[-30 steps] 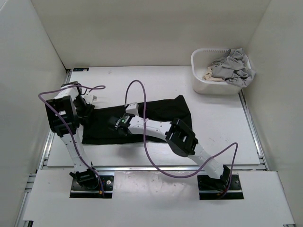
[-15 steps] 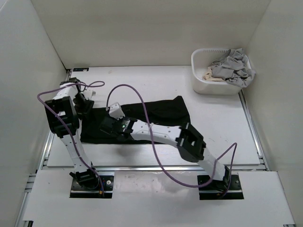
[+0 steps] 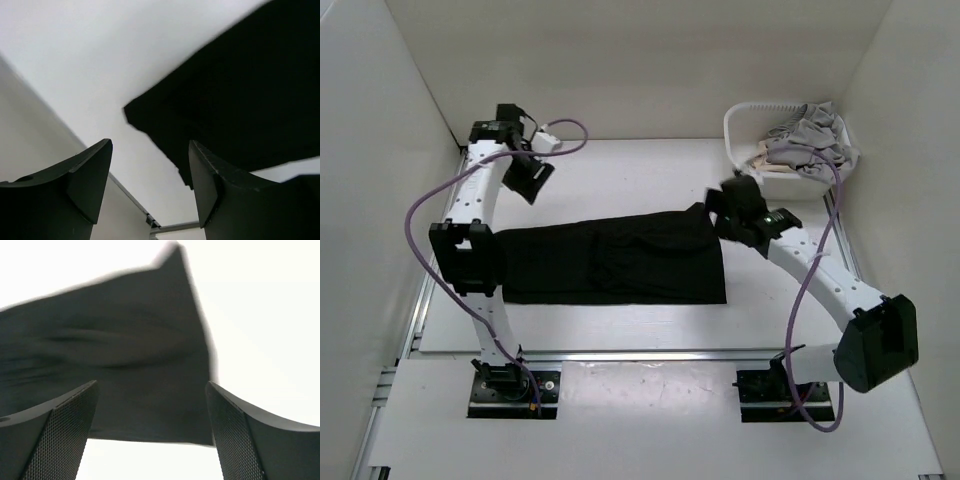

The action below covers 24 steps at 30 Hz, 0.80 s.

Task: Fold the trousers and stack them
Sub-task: Fold the trousers

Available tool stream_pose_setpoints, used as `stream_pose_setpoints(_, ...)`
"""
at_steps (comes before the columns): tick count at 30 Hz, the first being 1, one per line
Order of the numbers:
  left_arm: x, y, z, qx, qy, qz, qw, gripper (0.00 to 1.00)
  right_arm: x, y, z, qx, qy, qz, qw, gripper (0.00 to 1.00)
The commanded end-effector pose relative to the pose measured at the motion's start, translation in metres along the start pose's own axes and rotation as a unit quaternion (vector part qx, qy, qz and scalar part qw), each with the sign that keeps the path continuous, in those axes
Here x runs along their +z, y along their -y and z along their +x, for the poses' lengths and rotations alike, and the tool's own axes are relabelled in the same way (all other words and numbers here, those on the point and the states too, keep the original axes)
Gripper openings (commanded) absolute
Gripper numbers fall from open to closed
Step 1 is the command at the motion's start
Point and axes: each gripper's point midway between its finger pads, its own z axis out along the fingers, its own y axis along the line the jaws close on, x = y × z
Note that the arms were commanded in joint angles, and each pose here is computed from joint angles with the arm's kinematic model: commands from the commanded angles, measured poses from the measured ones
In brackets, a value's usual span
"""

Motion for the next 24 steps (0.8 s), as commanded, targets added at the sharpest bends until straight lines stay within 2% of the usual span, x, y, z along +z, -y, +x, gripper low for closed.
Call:
stream_pose_setpoints(1,-0.002,0.032,-0.007,0.057,-0.004,0.045,0.997,0.74,0.018,0.043,0.053,0.082,-0.076,-0.03,0.993,0.91)
stream_pose_setpoints(2,-0.007,0.052,-0.027,0.085,0.021,0.061,0.994,0.74,0.028,0.073,0.049,0.116,-0.071,-0.016,0.991,0.91)
stream_pose_setpoints(3,-0.004,0.07,-0.036,0.103,0.033,0.087,0.99,0.74,0.035,0.07,0.057,0.132,-0.089,-0.063,0.985,0.91)
stream_pose_setpoints(5,-0.01,0.128,-0.062,0.159,0.076,0.159,0.971,0.74,0.051,0.087,0.059,0.16,-0.105,-0.077,0.978,0.91)
stream_pose_setpoints(8,-0.01,0.194,-0.08,0.188,0.107,0.251,0.944,0.75,0.068,0.088,0.063,0.143,-0.122,-0.102,0.977,0.91)
stream_pose_setpoints(11,0.019,0.226,-0.067,0.178,0.066,0.291,0.938,0.75,0.084,0.09,0.086,0.147,-0.168,-0.104,0.969,0.9)
stream_pose_setpoints(12,0.04,0.238,-0.055,0.17,0.038,0.309,0.935,0.75,0.089,0.092,0.089,0.148,-0.171,-0.098,0.969,0.88)
stream_pose_setpoints(13,0.05,0.241,-0.053,0.159,0.028,0.313,0.936,0.75,0.092,0.095,0.098,0.15,-0.181,-0.094,0.967,0.88)
stream_pose_setpoints(14,0.061,0.238,-0.05,0.139,0.01,0.297,0.945,0.79,0.098,0.103,0.107,0.161,-0.189,-0.079,0.965,0.88)
stream_pose_setpoints(15,0.069,0.236,-0.057,0.133,0.015,0.287,0.948,0.97,0.098,0.105,0.115,0.167,-0.193,-0.076,0.964,0.88)
stream_pose_setpoints(16,0.075,0.235,-0.058,0.127,0.014,0.281,0.951,0.99,0.1,0.11,0.117,0.171,-0.195,-0.067,0.963,0.88)
stream_pose_setpoints(20,0.081,0.229,-0.082,0.115,0.058,0.256,0.958,1.0,0.107,0.111,0.132,0.168,-0.223,-0.074,0.957,0.87)
stream_pose_setpoints(24,0.111,0.232,-0.043,0.106,-0.004,0.255,0.961,1.0,0.116,0.105,0.144,0.174,-0.256,-0.084,0.947,0.71)
